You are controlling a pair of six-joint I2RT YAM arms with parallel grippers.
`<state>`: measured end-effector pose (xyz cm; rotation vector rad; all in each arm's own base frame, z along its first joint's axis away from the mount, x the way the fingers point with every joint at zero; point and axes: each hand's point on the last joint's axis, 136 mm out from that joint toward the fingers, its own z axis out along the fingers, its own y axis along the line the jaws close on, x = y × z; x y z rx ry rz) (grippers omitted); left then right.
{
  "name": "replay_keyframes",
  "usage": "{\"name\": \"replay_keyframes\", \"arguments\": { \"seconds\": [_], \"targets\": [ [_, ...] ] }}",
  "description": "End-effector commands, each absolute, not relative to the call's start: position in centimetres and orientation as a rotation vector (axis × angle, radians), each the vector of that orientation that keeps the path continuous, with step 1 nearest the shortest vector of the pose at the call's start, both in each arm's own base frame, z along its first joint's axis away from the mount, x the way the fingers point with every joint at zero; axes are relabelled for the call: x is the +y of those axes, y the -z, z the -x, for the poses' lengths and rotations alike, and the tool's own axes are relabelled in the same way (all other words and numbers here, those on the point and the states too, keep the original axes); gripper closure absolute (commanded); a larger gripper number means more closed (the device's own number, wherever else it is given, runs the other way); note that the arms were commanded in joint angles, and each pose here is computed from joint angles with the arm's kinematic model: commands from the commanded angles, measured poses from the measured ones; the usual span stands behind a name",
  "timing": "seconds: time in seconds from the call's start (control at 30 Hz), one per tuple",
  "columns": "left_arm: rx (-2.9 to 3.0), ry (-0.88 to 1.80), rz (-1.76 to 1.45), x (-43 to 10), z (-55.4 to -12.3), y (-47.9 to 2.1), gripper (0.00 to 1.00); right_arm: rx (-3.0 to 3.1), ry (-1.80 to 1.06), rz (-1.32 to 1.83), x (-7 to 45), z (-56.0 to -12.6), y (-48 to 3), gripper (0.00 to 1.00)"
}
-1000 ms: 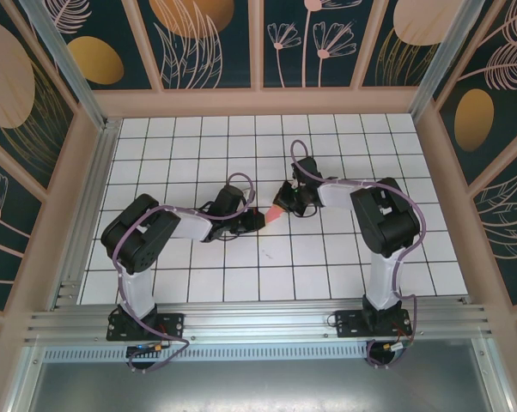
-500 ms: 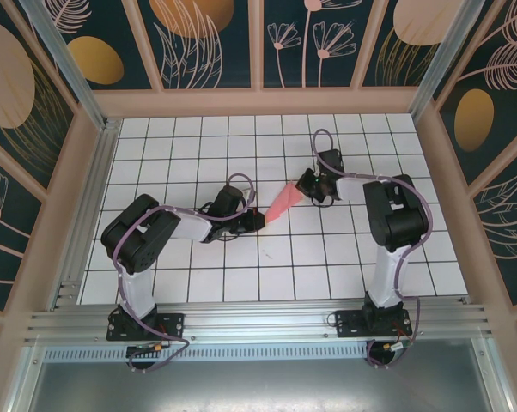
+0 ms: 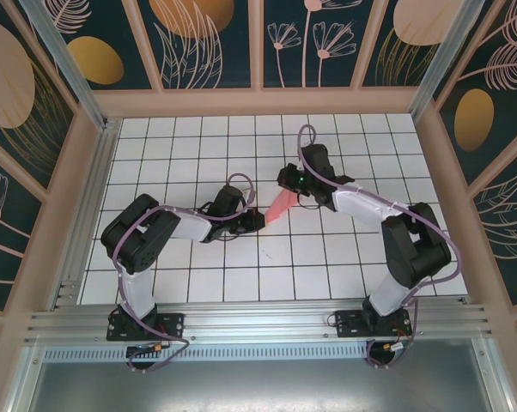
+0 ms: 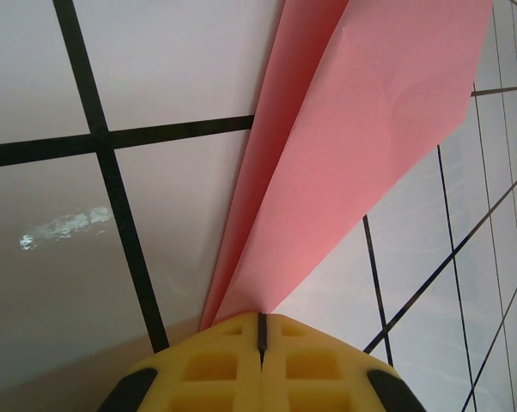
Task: Fold a paper plane with a square sheet of paper (pick it up from the middle)
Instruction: Fold the wing for the fifth time at the center of the table.
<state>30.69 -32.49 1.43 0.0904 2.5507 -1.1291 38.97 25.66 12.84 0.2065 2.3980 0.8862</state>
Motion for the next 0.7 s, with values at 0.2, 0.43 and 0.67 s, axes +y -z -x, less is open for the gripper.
{"name": "replay_keyframes", "arguments": {
  "seconds": [0.2, 0.43, 0.67],
  "targets": [
    [2.958, 0.886, 0.014, -27.6, -24.0, 6.9, 1.00, 2.675, -0.969, -0.273, 28.9, -36.6, -5.3, 0.98],
    [2.961, 0.886, 0.014, -27.6, -23.9, 7.0, 1.00, 2.761, -0.950, -0.264, 30.2, -35.9, -2.6, 0.98],
    [2.967, 0.880, 0.021, -27.3, -23.7, 7.2, 1.00, 2.772, -0.863, -0.357, 27.7, -36.9, -0.2, 0.99]
  ]
}}
